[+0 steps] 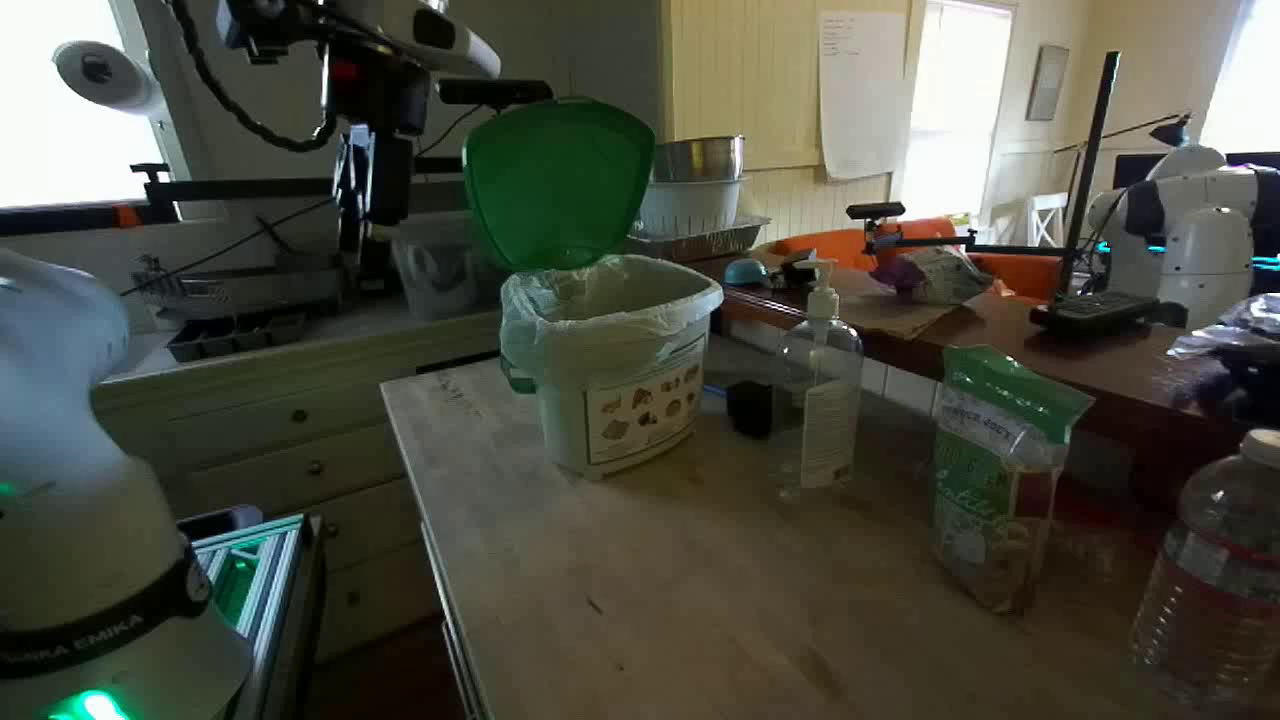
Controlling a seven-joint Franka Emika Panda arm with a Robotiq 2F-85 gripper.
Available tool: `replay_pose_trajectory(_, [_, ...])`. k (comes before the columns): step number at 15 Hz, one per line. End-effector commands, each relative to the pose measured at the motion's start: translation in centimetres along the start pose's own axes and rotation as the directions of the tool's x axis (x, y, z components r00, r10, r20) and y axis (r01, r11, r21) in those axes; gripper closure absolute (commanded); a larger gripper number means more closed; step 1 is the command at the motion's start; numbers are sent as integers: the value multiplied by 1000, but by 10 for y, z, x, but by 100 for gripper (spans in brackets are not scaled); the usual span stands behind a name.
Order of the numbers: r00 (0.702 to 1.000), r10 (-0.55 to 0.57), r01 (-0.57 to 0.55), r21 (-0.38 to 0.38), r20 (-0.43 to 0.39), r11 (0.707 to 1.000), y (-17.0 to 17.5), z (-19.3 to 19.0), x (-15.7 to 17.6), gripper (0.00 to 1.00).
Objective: Move the pump bottle forwards.
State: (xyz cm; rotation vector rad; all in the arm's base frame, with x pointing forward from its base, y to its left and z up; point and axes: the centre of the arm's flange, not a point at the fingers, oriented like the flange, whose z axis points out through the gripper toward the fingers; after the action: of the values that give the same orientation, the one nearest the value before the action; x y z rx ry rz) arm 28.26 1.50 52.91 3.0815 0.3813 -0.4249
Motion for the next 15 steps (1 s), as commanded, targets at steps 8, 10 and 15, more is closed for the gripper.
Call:
replay_pose_trajectory(8, [1000, 0, 0, 0, 0, 1000, 0, 0, 0, 0])
replay_pose_trajectory(10, [1000, 0, 0, 0, 0, 1000, 0, 0, 0, 0])
replay_pose_trajectory(15, [991, 133, -133, 26, -5, 991, 27, 3, 8, 0])
